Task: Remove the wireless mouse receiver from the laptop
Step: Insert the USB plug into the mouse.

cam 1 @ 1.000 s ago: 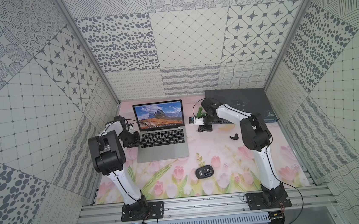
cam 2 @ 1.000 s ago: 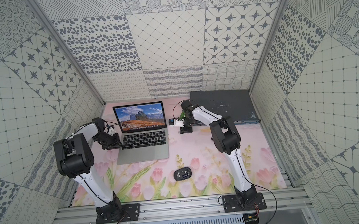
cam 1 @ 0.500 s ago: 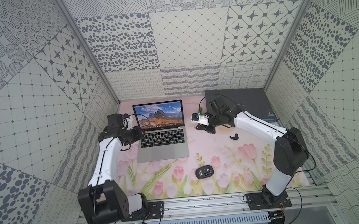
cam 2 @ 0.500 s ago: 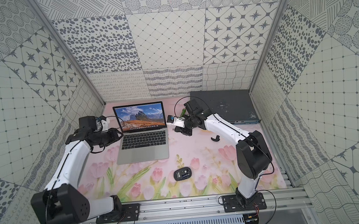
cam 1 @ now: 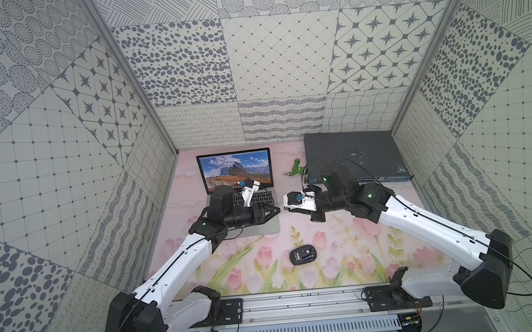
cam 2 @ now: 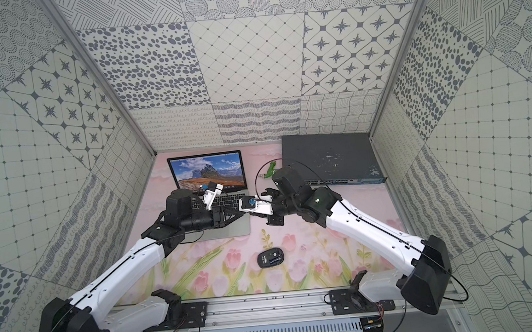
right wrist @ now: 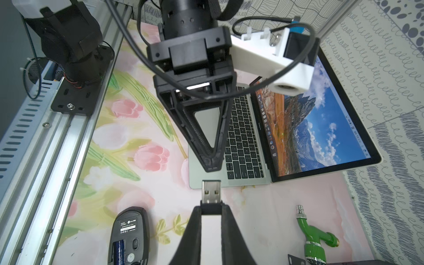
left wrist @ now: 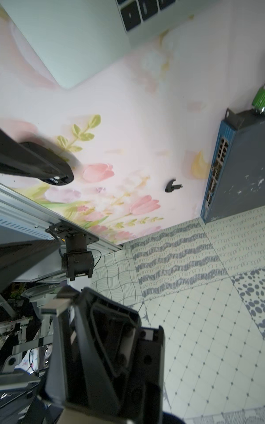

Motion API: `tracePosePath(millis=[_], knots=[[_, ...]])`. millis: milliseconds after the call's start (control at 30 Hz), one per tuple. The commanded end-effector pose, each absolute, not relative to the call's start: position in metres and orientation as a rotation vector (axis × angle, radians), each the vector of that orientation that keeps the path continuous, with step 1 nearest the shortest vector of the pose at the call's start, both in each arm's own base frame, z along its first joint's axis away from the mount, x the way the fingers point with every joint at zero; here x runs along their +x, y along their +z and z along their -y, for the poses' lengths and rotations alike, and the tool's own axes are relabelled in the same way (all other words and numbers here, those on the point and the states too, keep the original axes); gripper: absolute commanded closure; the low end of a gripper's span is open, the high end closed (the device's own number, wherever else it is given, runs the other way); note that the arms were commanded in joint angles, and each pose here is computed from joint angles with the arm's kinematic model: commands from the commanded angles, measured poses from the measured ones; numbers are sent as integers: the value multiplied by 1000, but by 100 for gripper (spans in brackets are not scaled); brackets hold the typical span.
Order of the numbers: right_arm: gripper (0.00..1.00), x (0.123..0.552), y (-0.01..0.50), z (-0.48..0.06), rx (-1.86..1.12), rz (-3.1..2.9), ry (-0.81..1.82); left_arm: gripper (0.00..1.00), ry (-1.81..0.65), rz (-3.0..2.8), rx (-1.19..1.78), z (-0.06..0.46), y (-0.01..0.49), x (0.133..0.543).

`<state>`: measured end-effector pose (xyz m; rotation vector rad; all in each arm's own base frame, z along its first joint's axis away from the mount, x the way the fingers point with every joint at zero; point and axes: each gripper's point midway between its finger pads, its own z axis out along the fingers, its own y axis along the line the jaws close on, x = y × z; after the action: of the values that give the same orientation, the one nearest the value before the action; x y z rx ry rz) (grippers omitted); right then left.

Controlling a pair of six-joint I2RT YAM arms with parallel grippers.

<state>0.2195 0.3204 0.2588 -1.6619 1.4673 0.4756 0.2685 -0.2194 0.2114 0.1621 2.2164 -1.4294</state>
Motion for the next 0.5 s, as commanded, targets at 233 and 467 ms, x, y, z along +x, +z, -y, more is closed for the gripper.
tracePosePath(millis=[233,467], knots=[[100,220,253,-313,-1647,-1527,449,57,-1709,-1896,315,247,289,260],[100,217,257,-314,-1647,-1513,453,61,-1717,-1957,343,262,276,256]])
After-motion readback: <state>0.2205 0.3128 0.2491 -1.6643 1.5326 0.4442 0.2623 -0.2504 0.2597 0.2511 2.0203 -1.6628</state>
